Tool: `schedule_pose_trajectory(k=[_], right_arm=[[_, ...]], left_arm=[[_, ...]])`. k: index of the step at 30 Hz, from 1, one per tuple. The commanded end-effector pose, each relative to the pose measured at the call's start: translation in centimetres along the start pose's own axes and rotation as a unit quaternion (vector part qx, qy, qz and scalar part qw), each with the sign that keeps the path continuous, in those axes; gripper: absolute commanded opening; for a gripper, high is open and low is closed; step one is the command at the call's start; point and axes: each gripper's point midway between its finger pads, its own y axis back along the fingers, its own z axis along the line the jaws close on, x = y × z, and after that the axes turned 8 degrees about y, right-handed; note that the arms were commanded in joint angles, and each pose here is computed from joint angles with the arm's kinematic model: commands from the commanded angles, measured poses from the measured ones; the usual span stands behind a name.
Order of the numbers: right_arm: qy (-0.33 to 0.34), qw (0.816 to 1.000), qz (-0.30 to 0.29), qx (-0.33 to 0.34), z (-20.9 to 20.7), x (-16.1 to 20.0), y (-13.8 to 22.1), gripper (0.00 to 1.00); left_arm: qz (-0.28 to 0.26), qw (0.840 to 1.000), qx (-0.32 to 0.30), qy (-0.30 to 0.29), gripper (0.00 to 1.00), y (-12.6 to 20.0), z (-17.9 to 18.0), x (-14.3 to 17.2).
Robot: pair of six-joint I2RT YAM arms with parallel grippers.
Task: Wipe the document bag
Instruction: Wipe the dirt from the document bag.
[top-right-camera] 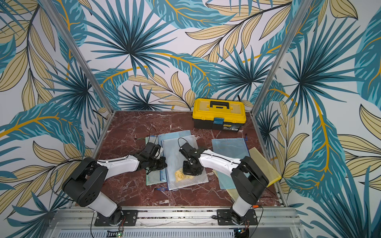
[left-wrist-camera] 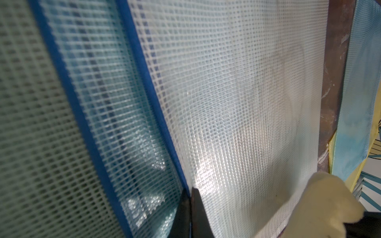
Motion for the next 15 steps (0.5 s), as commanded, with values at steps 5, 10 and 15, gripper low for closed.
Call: schedule_pose_trajectory(k=[5, 10, 15], right_arm=[[0.016, 0.999, 0.042, 0.006, 1.0, 0.1, -4.8, 0.0], [-0.061, 0.995, 0.054, 0.06, -8.3, 1.3, -4.0, 0.0], [-0.083, 0.992, 0.051, 0.084, -12.5, 2.4, -1.1, 0.0]], left_arm=[[0.007, 1.0, 0.001, -0.002, 0.0, 0.0, 0.0, 0.4], [0.005, 1.0, 0.003, -0.007, 0.0, 0.2, -0.1, 0.4], [0.006, 1.0, 0.008, -0.009, 0.0, 0.2, -0.4, 0.3]])
